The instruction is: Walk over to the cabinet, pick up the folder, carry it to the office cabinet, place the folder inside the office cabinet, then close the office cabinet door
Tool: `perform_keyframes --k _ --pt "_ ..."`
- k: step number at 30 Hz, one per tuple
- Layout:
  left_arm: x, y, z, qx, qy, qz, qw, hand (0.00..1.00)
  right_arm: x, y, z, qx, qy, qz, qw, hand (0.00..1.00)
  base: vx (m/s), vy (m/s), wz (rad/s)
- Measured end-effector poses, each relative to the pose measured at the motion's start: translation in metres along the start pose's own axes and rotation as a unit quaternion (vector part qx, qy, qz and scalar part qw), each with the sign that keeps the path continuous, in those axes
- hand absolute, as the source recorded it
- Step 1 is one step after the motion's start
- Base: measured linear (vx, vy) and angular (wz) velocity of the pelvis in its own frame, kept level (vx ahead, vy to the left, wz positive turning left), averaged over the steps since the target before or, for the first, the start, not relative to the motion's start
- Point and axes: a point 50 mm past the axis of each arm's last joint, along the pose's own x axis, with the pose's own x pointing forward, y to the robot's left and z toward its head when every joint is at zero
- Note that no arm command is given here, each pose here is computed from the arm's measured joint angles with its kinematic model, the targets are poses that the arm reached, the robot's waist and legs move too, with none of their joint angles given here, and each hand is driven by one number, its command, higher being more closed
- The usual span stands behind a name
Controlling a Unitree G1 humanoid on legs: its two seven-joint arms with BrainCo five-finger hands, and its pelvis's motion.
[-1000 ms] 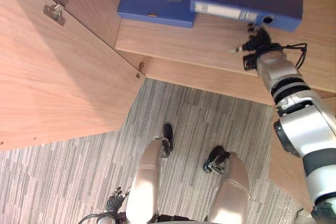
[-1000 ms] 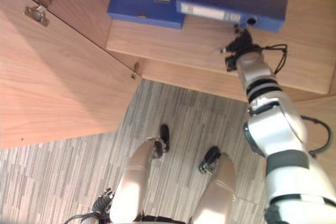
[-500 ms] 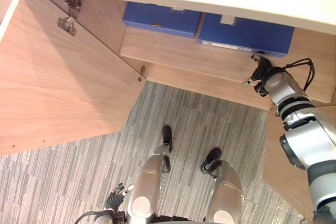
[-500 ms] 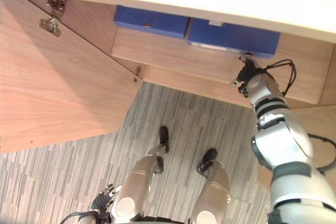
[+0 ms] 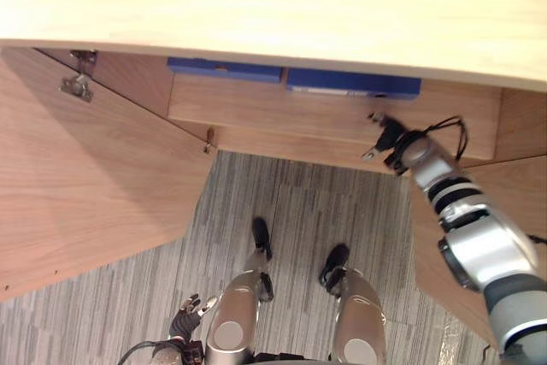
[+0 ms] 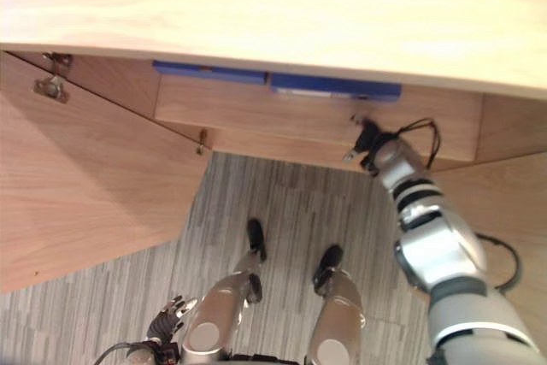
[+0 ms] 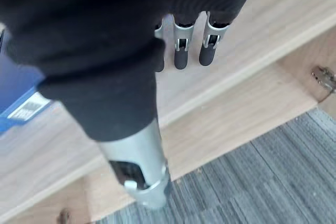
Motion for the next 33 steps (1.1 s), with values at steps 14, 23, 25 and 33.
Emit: perform_keyframes --k 14,23,25,33 --pt "0.006 0.011 -0.006 -0.031 0.028 0.071 0.997 0.0 -0.113 0.267 -0.133 0.393 0.297 0.138 0.859 0.0 -0.01 -0.002 -0.67" --pt "0.008 0.005 -0.029 -0.045 0.085 0.102 0.99 0.0 -0.22 0.264 -0.246 0.574 0.473 -0.083 0.663 0.0 -0.01 0.169 -0.87" --pt "0.011 0.0 -0.028 -0.088 0.084 0.105 0.987 0.0 -0.224 0.261 -0.25 0.548 0.482 -0.095 0.677 0.0 0.0 0.109 -0.89" --pt "0.017 -0.027 -0.027 -0.105 0.093 0.071 0.988 0.0 -0.196 0.275 -0.215 0.566 0.445 -0.074 0.69 0.0 0.04 0.044 -0.96"
